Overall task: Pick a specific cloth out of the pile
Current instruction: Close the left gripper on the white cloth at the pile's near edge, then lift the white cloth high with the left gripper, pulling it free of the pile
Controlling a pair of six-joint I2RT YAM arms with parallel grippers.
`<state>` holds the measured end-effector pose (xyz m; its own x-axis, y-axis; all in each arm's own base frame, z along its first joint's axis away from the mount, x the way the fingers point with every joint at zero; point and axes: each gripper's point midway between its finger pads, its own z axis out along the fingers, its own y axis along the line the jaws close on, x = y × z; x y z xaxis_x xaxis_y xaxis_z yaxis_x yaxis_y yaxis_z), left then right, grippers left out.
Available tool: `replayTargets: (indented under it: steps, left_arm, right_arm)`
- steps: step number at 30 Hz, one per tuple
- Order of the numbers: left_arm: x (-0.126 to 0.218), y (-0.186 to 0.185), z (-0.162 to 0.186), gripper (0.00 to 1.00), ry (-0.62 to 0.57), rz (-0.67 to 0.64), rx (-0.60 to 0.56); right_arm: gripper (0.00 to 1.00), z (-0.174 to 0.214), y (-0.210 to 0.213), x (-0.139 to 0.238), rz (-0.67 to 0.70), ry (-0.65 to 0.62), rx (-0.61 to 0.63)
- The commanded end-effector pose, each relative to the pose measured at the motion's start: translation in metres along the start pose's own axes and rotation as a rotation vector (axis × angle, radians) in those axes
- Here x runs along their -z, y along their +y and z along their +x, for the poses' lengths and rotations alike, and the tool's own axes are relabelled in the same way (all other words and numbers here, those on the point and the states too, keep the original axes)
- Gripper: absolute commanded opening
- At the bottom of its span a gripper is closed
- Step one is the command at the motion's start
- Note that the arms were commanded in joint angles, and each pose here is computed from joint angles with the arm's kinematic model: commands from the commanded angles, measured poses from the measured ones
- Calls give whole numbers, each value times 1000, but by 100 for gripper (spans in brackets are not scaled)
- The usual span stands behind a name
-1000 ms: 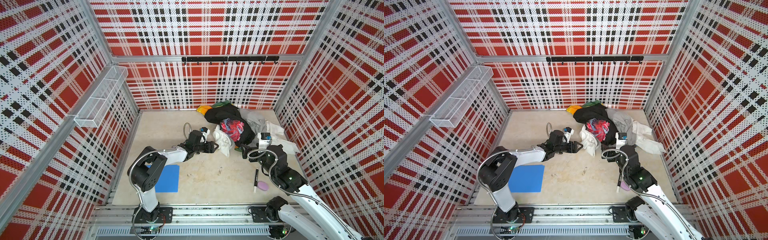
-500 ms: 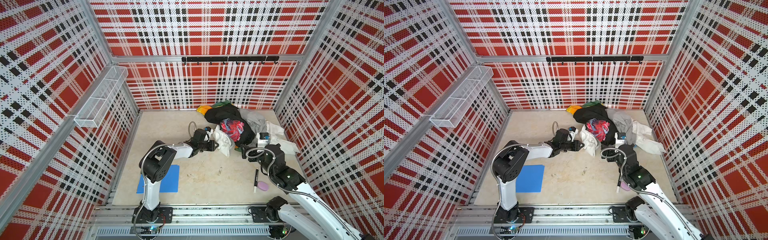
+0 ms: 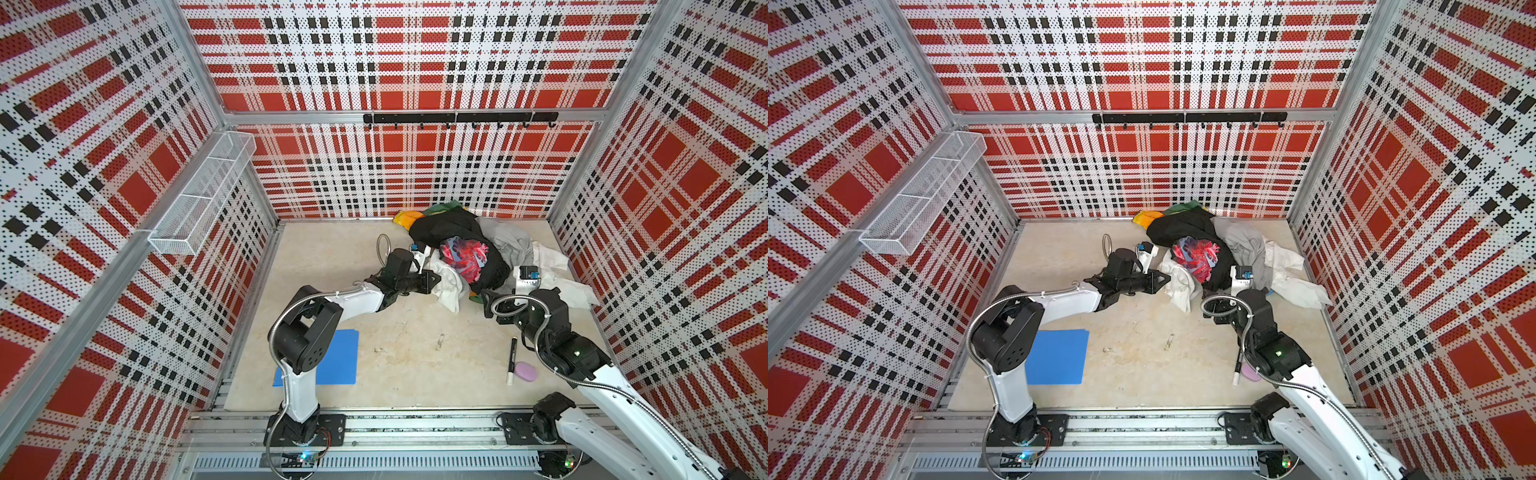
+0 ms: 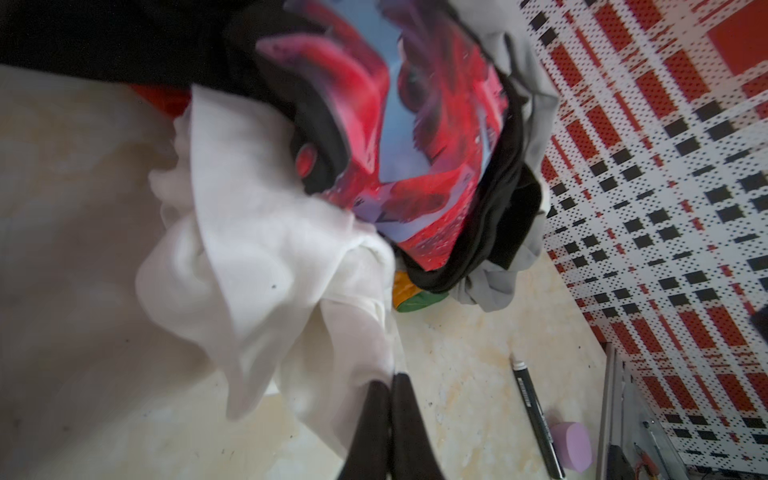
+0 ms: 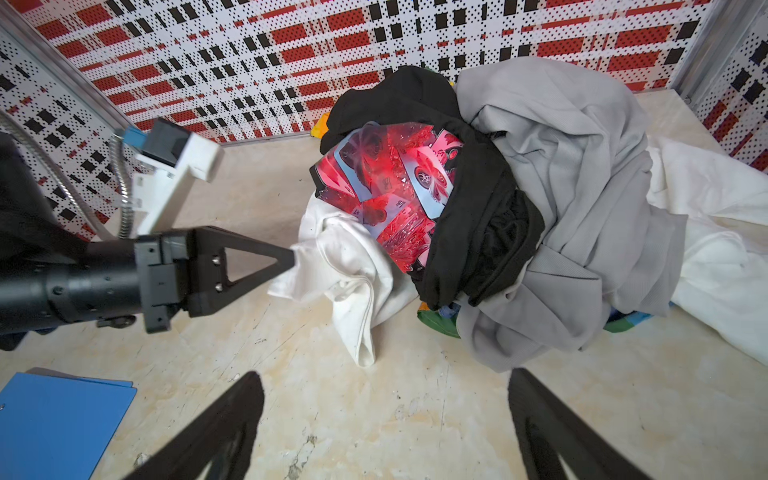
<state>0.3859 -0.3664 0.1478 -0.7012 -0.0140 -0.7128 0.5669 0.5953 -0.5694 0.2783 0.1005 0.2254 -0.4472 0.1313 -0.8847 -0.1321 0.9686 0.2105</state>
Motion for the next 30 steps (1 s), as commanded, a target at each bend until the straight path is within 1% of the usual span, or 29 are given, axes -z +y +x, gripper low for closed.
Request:
replayTargets:
  steps: [1,7,14,22,26,30]
  left_arm:
    - [24,-37,-44,0,-121,50,-92]
    - [50,-62,-74,0,-208,70,-143]
    - [68,-77,-92,0,-259,70,-178]
    - [95,-111,-132,0,-345,111,-247]
    - [106,-125,-146,0,-375,131,-269]
    - [129,-144,-163,0,-436,151,-298]
  right_arm:
    - [98,-18,1,5,5,-50,-7]
    - [98,-16,2,4,-4,-45,-16]
    - [98,-24,3,11,-10,-64,-25]
    - [97,-20,1,12,-6,-61,-35]
    - [97,-17,-1,12,0,-63,-44]
    - [97,-13,-2,11,5,-50,-41]
